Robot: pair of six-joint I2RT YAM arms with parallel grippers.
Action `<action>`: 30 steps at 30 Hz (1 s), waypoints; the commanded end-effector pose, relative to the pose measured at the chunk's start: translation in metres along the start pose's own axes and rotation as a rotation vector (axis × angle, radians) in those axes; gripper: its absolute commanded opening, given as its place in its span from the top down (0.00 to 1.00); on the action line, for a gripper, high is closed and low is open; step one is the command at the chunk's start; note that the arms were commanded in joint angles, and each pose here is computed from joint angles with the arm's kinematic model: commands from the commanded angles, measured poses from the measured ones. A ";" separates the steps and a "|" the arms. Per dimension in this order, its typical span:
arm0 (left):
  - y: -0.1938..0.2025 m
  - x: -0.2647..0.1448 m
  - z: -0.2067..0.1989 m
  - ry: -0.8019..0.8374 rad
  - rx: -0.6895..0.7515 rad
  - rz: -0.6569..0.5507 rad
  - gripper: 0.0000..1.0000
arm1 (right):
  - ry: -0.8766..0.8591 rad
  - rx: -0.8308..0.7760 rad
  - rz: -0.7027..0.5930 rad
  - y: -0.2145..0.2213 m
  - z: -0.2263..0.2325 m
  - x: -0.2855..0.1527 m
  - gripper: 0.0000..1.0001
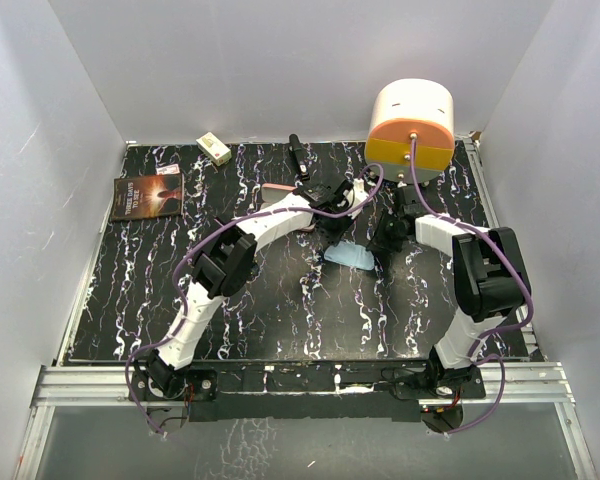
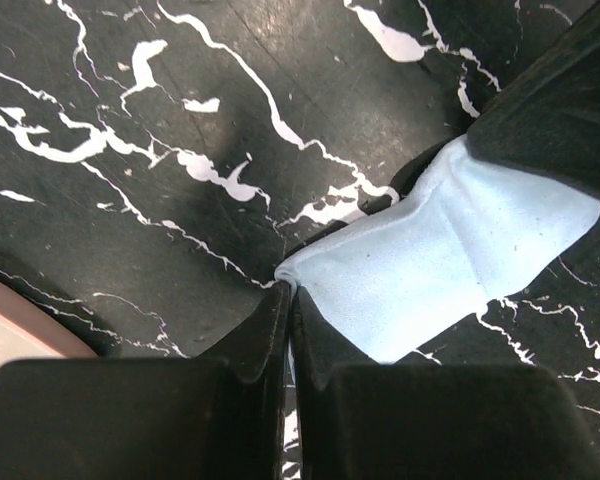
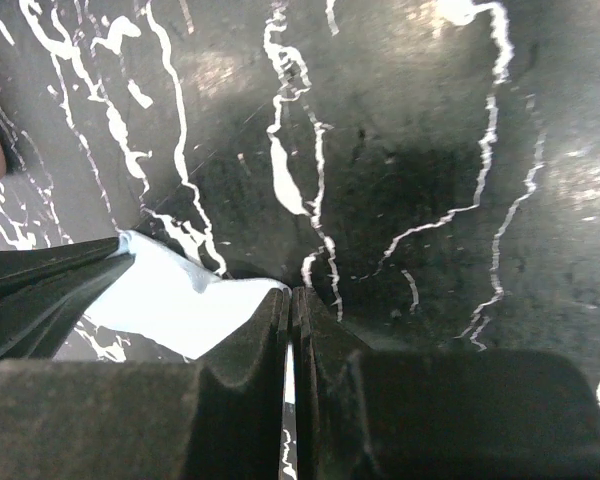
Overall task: Organize the sunglasses
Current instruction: Pick up the glasses cleaning cloth from the center of the board.
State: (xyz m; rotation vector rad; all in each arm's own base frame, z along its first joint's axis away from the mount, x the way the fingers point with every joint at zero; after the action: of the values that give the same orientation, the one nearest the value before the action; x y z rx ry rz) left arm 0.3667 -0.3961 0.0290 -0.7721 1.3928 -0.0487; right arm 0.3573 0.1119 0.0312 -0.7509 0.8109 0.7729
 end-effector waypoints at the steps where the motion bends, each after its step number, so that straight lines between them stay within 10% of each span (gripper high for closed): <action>1: 0.033 -0.024 -0.020 0.026 -0.019 0.149 1.00 | -0.115 -0.040 -0.101 -0.022 0.048 -0.021 0.92; 30: 0.005 -0.109 0.020 -0.182 -0.024 0.006 1.00 | -0.144 -0.051 -0.157 -0.018 0.115 -0.017 0.92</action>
State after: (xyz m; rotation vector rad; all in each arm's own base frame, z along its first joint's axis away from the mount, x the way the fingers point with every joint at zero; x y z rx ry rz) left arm 0.3552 -0.3373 0.0669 -0.7148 1.3126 0.1160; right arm 0.3836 0.1825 0.0842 -0.7865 0.6733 0.7464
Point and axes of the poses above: each gripper's point midway between its finger pads, its own x axis out along the fingers, its own z axis along the line the jaws close on, y = z × x, the point moved 1 cm from there along -x, back along the fingers, and after that the axes turned 9 degrees about x, right-handed, at the moved point
